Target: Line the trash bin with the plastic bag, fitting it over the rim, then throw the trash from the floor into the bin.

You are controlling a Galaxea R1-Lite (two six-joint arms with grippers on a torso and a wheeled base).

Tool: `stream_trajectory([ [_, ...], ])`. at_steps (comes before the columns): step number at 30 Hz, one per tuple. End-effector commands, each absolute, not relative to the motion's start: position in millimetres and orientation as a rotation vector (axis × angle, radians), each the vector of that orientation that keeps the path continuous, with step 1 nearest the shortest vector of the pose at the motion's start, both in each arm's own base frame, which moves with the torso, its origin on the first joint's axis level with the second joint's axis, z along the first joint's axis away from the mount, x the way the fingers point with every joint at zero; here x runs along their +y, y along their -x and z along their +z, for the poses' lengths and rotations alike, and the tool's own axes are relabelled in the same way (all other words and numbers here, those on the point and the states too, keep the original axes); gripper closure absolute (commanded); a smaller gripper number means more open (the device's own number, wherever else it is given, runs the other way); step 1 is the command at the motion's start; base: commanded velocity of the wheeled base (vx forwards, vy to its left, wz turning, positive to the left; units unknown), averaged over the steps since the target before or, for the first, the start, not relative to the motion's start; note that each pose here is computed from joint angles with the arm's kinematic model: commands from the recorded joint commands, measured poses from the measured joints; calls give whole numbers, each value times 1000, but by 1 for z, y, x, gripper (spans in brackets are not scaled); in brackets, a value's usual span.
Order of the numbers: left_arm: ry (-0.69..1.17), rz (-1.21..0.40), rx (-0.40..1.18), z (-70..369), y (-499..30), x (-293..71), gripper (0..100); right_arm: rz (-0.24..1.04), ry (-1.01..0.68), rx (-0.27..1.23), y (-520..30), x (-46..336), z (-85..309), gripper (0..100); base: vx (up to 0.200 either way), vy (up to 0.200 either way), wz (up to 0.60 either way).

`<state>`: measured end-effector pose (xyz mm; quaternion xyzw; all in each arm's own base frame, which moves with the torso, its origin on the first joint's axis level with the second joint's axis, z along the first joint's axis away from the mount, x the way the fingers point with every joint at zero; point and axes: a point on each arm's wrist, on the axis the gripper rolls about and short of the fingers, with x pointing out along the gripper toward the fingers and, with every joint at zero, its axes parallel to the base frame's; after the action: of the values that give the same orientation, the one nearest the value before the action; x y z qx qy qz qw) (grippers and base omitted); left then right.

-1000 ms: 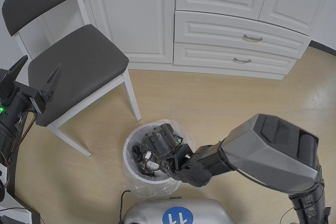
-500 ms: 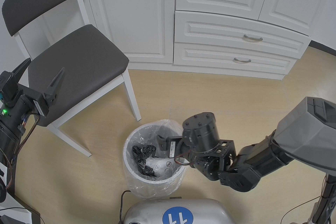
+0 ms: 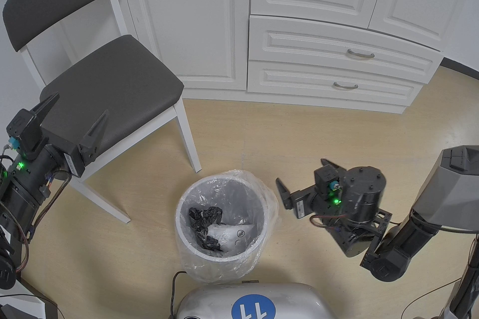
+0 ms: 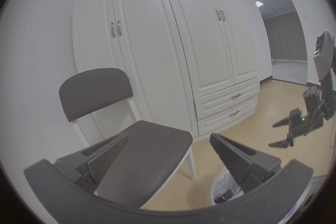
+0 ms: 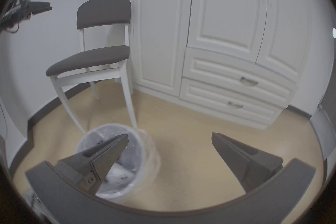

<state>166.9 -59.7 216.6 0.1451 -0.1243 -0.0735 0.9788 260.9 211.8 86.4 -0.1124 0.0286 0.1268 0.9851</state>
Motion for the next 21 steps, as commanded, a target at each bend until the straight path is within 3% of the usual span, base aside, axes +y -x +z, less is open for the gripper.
stream_trajectory([
  [1, -310, -162, -178, 202, -182, -66, 0, 113, 386, 44, -274, 160, 70, 0, 0, 0, 0],
  [14, -306, -140, -185, 205, -183, -62, 0, -64, 294, -14, -296, 114, 97, 0, 0, 0, 0],
  [21, -250, -107, -335, 240, -162, -55, 0, -165, 226, -76, -285, 80, 155, 0, 0, 0, 0],
])
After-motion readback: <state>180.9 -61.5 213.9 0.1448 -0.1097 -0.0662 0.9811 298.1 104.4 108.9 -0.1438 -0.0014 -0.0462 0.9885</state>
